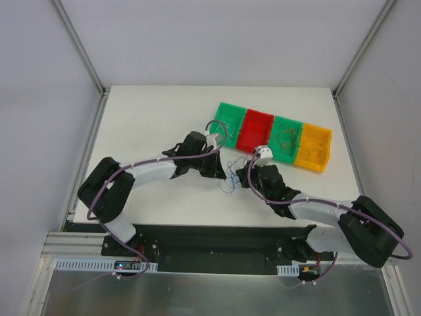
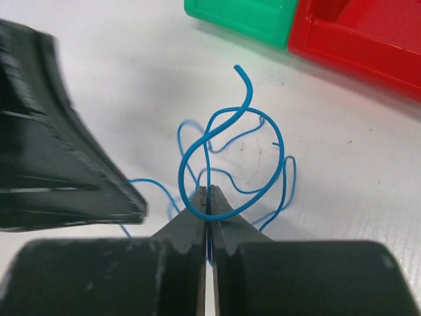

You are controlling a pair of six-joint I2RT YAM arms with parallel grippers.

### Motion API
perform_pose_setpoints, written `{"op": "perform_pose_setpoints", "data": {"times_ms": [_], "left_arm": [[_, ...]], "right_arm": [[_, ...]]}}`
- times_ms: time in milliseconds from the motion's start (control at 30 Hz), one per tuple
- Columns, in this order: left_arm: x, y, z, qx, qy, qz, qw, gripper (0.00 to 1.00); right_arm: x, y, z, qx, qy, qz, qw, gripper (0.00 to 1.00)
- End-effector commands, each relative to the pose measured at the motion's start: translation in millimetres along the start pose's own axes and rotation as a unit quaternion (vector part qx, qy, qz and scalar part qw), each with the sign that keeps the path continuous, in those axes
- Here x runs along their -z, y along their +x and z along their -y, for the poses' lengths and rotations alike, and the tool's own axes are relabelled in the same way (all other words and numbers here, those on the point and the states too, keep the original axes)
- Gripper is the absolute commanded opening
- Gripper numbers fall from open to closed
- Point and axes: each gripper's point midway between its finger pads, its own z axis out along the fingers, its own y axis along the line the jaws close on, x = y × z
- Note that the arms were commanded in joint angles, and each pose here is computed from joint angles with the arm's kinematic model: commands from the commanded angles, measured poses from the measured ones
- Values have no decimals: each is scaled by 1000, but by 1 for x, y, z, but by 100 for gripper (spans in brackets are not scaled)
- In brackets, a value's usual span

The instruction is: Untangle the cables

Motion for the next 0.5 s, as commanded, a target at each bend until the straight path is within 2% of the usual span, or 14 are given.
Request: {"op": "perform_pose_setpoints", "data": {"times_ms": [0, 167, 367, 467], "left_arm": [[39, -19, 24, -66, -4, 58, 996, 0], [76, -29, 36, -100, -25, 99, 990, 0], [113, -36, 53, -142, -35, 123, 982, 0], [130, -42, 58, -162, -47, 148, 975, 0]], "right_arm": [[-5, -23, -9, -12, -4, 25, 1000, 4], [0, -26, 14, -35, 53, 38, 997, 8], [7, -25, 38, -73, 101, 37, 992, 27], [11, -28, 37, -63, 95, 35, 993, 43]]}}
